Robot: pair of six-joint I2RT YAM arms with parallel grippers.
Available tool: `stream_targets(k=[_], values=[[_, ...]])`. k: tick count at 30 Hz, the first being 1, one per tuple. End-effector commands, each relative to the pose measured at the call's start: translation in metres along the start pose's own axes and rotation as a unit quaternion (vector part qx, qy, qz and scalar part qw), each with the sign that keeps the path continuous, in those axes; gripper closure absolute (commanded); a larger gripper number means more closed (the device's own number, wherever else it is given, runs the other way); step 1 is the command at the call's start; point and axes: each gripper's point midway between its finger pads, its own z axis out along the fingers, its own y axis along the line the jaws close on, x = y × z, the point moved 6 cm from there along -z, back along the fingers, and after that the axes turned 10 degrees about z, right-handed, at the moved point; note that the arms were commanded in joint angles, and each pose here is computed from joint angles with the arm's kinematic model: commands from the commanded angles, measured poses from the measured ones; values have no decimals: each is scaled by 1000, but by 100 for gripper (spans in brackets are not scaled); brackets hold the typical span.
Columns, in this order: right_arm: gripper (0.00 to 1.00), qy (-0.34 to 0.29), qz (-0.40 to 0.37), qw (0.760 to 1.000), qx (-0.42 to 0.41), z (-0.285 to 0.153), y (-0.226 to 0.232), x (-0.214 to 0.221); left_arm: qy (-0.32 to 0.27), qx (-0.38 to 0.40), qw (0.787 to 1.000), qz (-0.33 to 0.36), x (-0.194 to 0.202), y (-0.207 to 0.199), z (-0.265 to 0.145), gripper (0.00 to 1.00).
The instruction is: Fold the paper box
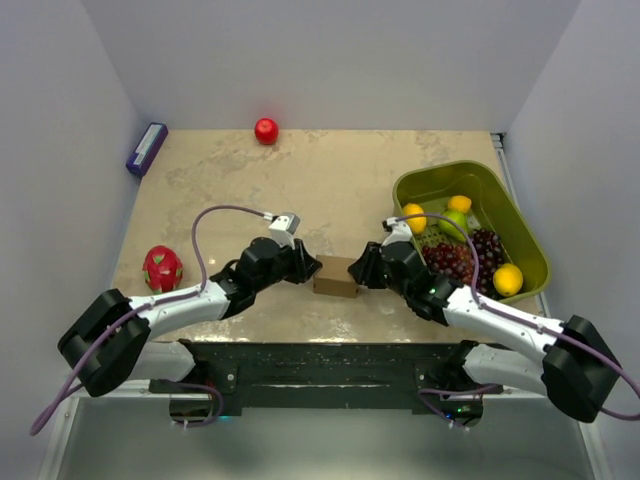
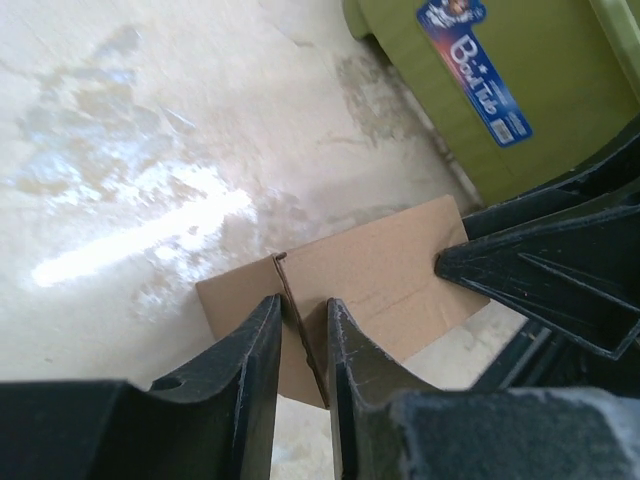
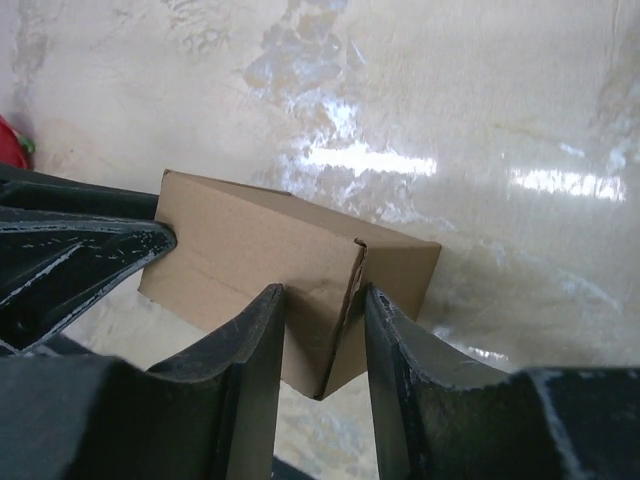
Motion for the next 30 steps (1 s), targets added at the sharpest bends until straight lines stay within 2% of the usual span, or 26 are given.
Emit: stream_targets(k=[1, 6, 9, 12, 14, 17, 18, 21, 24, 30], values=[[76, -57, -78, 991, -96, 14, 53, -30, -75, 24, 993, 92, -41, -16, 7, 94], [76, -106, -150, 975, -124, 46, 82, -54, -161, -22, 970, 180, -80, -10, 13, 95], [75, -119, -172, 968, -142, 64, 93, -58, -187, -41, 958, 214, -87, -4, 19, 95], [73, -113, -180, 966, -147, 77, 93, -53, -192, -51, 954, 226, -80, 4, 24, 95], [70, -101, -184, 968, -138, 80, 88, -48, -173, -53, 957, 226, -66, 10, 26, 92], [54, -88, -186, 970, -127, 77, 77, -41, -154, -58, 964, 207, -52, 16, 22, 71], [40, -85, -185, 971, -127, 75, 75, -40, -146, -61, 968, 197, -47, 17, 20, 51], [22, -82, -185, 972, -124, 63, 69, -38, -129, -62, 973, 180, -40, 18, 12, 33], [13, -86, -181, 971, -131, 47, 68, -40, -131, -61, 976, 164, -37, 18, -1, 18], [9, -91, -191, 966, -147, 21, 76, -49, -144, -70, 976, 147, -41, 17, -25, 8]])
